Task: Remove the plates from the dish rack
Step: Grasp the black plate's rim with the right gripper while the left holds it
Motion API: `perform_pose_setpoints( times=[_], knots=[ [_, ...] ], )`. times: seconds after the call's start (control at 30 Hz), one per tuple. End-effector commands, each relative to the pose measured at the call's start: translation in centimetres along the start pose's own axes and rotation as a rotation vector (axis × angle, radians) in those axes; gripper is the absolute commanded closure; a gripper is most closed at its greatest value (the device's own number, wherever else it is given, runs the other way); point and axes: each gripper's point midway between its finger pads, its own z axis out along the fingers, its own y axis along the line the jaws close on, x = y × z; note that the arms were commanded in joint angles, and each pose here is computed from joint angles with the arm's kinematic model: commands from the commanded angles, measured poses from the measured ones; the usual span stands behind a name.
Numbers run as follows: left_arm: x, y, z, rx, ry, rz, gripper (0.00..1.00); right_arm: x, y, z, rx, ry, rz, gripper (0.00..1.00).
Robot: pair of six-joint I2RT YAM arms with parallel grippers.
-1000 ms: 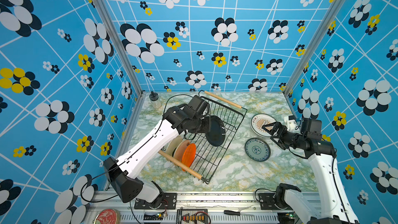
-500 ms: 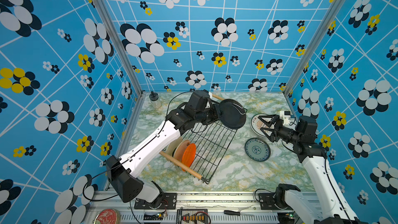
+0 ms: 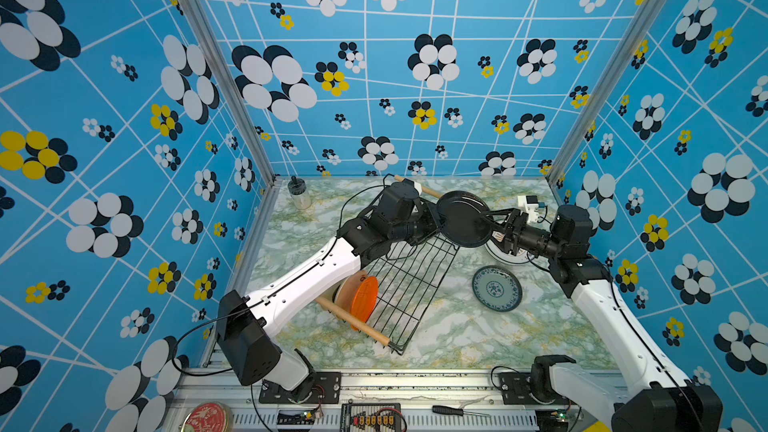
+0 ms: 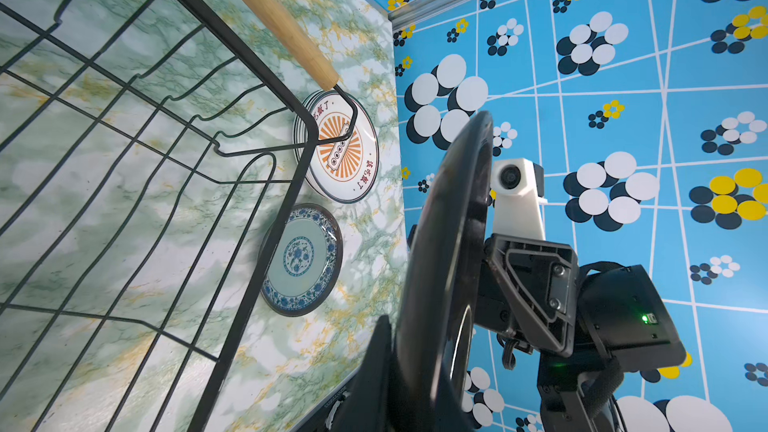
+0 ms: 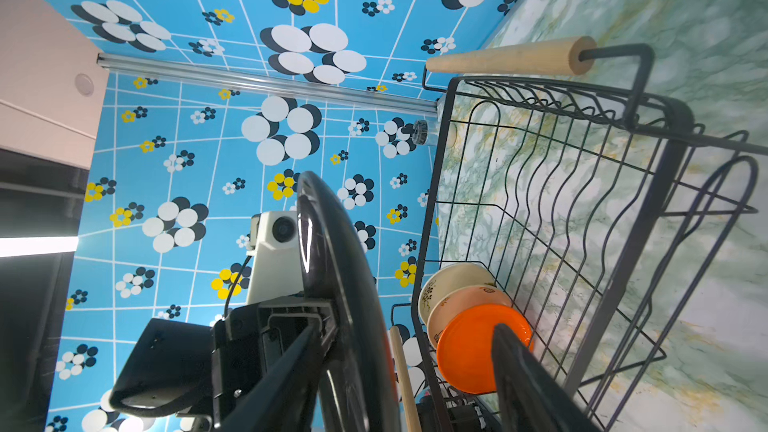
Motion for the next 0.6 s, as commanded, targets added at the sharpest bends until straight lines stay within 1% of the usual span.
perform_pose_setpoints(
  times=[0.0,0.1,0.27,0.4,0.47,0.53,0.57],
  knots=[
    [-0.3,-1.1,0.6,0.039,-0.02,-0.009,1.0,-0.4,2.2,0.1,-0.064,-0.004,-0.049,0.48],
    [-0.1,-0.9,1.0,0.036,-0.014,-0.025,1.0,-0.3,2.4,0.2,-0.076,0.005,-0.051,0.54],
    [0.1,-0.8,1.9,0.031,0.005,-0.033,0.99,-0.2,2.7,0.3,-0.095,0.017,-0.053,0.72],
    [0.3,-0.7,2.4,0.028,0.011,-0.035,0.97,-0.2,3.0,0.3,-0.101,0.022,-0.059,0.8],
    [0.4,-0.6,2.6,0.026,0.019,-0.036,0.95,-0.1,2.9,0.3,-0.101,0.026,-0.062,0.87],
    [0.6,-0.7,2.8,0.022,0.028,-0.035,0.94,-0.1,2.9,0.3,-0.102,0.028,-0.065,0.99],
    [0.7,-0.6,3.0,0.02,0.03,-0.035,0.93,-0.1,2.9,0.4,-0.102,0.033,-0.066,1.0]
  ],
)
